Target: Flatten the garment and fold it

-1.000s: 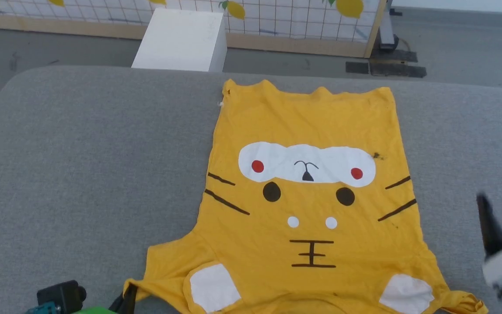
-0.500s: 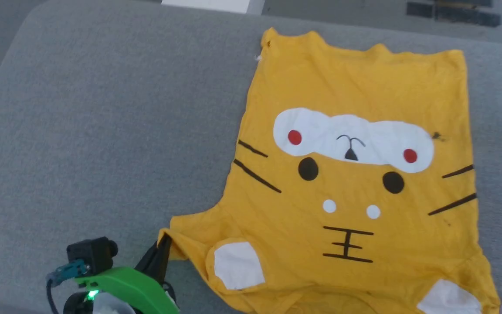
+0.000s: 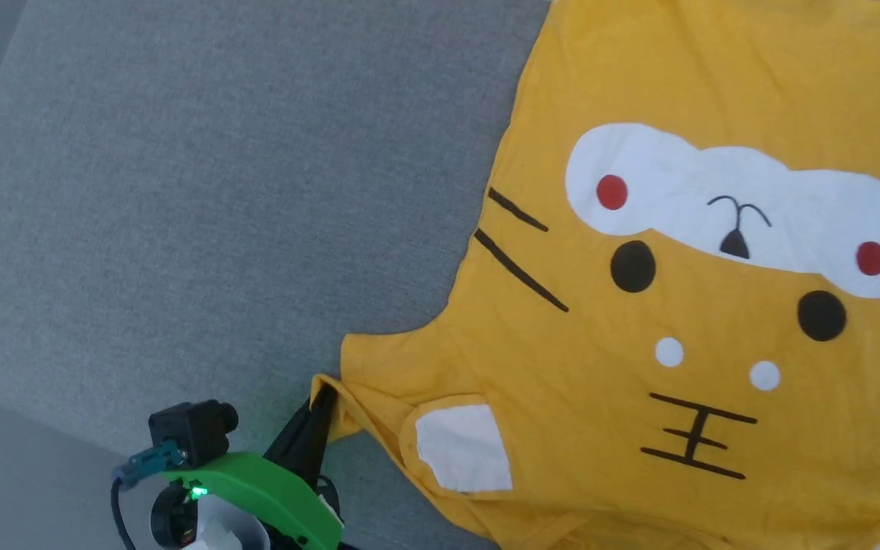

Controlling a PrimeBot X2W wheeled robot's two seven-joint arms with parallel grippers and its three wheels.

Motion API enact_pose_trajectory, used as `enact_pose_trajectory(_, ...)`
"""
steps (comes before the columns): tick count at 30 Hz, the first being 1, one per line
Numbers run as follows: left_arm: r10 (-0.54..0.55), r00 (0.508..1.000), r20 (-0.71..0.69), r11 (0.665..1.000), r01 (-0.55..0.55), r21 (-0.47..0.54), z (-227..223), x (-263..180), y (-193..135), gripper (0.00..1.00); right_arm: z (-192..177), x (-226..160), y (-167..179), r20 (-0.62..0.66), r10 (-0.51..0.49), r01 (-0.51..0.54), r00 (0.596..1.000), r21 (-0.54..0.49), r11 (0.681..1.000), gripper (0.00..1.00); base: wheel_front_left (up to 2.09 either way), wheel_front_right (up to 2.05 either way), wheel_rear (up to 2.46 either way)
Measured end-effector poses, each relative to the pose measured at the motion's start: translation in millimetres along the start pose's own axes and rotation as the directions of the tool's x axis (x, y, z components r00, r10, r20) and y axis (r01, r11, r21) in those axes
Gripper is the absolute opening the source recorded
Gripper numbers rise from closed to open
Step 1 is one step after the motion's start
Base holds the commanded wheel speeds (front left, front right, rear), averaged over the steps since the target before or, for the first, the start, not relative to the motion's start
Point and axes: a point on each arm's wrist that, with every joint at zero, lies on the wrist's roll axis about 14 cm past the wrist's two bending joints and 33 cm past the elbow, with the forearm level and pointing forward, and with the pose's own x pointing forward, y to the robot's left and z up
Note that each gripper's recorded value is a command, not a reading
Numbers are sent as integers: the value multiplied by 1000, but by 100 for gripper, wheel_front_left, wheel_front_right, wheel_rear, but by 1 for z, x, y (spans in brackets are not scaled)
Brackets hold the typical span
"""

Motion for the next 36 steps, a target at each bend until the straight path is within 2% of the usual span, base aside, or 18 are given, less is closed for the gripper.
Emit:
enact_pose_trajectory(3,15,1000,-5,1000,-15,-1,-2,4,4,0,-14,16,4,-72,-1,0,997,-7,1000,100,0,0,0)
enact_pose_trajectory(4,22,1000,-13,1000,-22,0,-4,5,6,0,-18,20,4,-93,-2,1,996,-9,1000,88,0,0,0)
enact_pose_trajectory(5,30,999,-18,1000,-30,1,-6,6,8,0,-20,23,4,-103,-4,3,995,-11,1000,48,0,0,0)
enact_pose_trajectory(6,35,999,-18,999,-35,2,-6,7,9,0,-19,25,4,-104,-6,5,995,-14,1000,40,0,0,0)
enact_pose_trajectory(7,39,999,-19,999,-39,3,-6,8,10,0,-18,27,5,-103,-5,3,995,-15,1000,24,0,0,0)
enact_pose_trajectory(8,39,999,-21,999,-39,5,-7,9,11,0,-17,29,6,-99,-1,0,995,-15,1000,15,0,0,0)
enact_pose_trajectory(9,40,999,-22,999,-40,6,-7,10,11,0,-17,30,7,-97,5,-6,995,-10,1000,0,0,0,0)
enact_pose_trajectory(13,41,999,-21,999,-41,8,-7,11,12,0,-18,28,9,-76,19,-20,997,-11,1000,0,0,0,0)
enact_pose_trajectory(17,35,999,-10,999,-35,7,-5,10,11,0,-9,19,12,63,48,-45,997,-35,998,0,0,0,0)
enact_pose_trajectory(19,31,1000,1,999,-31,6,-2,8,11,0,5,8,9,209,55,-45,976,-54,998,0,0,0,0)
enact_pose_trajectory(22,29,999,20,1000,-29,7,3,3,11,0,12,-12,-1,382,61,-39,922,-66,997,0,0,0,0)
enact_pose_trajectory(26,32,999,36,999,-33,16,8,-7,15,0,-7,-38,-16,480,52,-21,876,-69,997,0,0,0,0)
enact_pose_trajectory(31,13,999,45,1000,-14,25,10,-28,13,0,-30,-88,-59,565,-18,70,825,-70,995,0,0,0,0)
enact_pose_trajectory(33,3,998,61,1000,-5,23,13,-35,11,0,-47,-106,-79,554,-59,113,830,-63,992,0,0,0,0)
enact_pose_trajectory(36,-18,996,89,1000,16,25,19,-44,6,0,-86,-125,-107,458,-127,159,880,-32,987,0,0,0,0)
